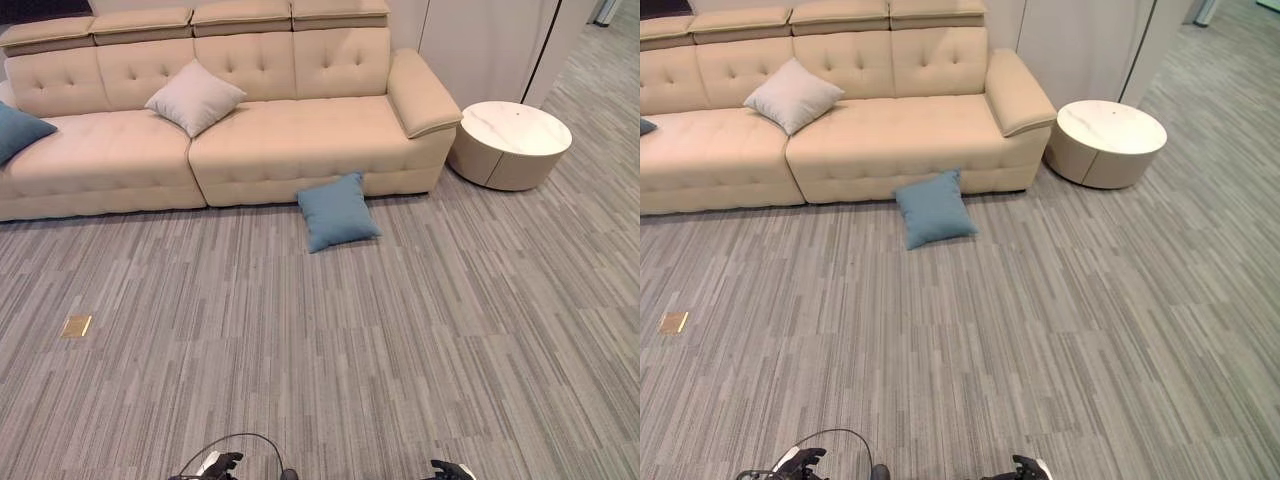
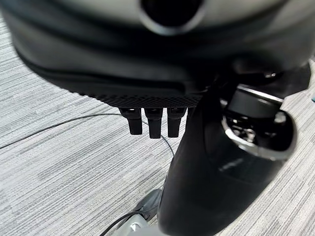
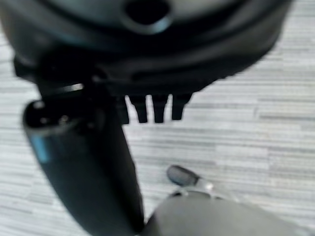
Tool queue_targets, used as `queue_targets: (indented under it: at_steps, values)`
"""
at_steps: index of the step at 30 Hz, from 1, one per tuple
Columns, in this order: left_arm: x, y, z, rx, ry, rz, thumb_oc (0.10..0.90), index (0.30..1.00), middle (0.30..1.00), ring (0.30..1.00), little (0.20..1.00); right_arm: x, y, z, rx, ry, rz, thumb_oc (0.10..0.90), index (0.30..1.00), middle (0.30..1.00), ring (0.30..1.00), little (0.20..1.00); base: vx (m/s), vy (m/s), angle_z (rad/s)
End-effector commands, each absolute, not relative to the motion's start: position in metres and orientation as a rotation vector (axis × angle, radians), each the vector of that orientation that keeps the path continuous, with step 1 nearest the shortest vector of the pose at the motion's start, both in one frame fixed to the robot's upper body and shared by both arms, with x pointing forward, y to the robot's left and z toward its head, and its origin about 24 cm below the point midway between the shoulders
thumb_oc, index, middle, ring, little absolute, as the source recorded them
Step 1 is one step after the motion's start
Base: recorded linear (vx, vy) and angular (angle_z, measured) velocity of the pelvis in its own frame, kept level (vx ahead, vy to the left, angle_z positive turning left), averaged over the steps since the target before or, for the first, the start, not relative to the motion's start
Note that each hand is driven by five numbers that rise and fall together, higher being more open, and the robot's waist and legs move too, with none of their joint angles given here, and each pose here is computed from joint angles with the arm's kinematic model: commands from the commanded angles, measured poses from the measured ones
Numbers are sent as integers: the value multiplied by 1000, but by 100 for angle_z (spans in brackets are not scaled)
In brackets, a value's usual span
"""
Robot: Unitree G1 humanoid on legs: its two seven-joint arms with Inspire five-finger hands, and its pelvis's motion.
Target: Pick up all the scattered cushions and arrange them neatly on the sofa.
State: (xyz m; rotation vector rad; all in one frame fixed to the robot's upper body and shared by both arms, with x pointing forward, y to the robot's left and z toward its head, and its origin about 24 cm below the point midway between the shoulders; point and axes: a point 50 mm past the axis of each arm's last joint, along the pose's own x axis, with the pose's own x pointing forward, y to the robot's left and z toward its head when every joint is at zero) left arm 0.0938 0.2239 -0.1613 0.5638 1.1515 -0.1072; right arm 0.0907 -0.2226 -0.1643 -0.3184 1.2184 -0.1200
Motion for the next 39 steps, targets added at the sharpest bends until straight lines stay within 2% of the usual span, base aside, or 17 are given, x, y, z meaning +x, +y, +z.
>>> queue_targets:
  at_steps: [1,15,17,19,22,29,32,36,38,39]
  values:
    - [104,209,-163,427,1155,-40,800,900,900,900,900,85,-221,-167,-324,1252,-113,800,900,900,900,900,0,0,0]
    - [100,206,-166,516,1182,-114,800,900,900,900,900,92,-223,-164,-261,1226,-180,800,900,900,900,900,11,-25,-2]
    - [99,206,-166,527,1187,-116,800,900,900,900,900,92,-220,-165,-141,1215,-253,800,900,900,900,900,32,-81,-8]
    - [103,206,-165,520,1184,-106,800,900,900,900,900,97,-226,-162,68,1156,-428,800,900,900,900,900,37,-162,-5]
    - [118,198,-162,510,1137,-135,800,900,900,900,900,74,-234,-167,146,1236,-529,800,900,900,900,900,83,-199,-21]
    - [155,180,-150,406,990,-91,800,900,900,900,900,33,-235,-172,27,1410,-487,800,900,900,900,900,104,-231,-7]
    - [163,178,-145,371,944,-41,800,900,900,900,900,48,-245,-168,-53,1363,-479,800,900,900,900,900,166,-263,-22]
    - [152,182,-150,366,979,-11,800,900,900,900,900,58,-251,-165,-138,1329,-441,800,900,900,900,900,334,-21,-6]
    - [124,191,-160,383,1084,21,800,900,900,900,900,67,-251,-163,-200,1295,-393,800,900,900,900,900,491,64,-24]
    - [123,191,-160,383,1084,21,800,900,900,900,900,67,-251,-163,-200,1295,-393,800,900,900,900,900,728,148,-20]
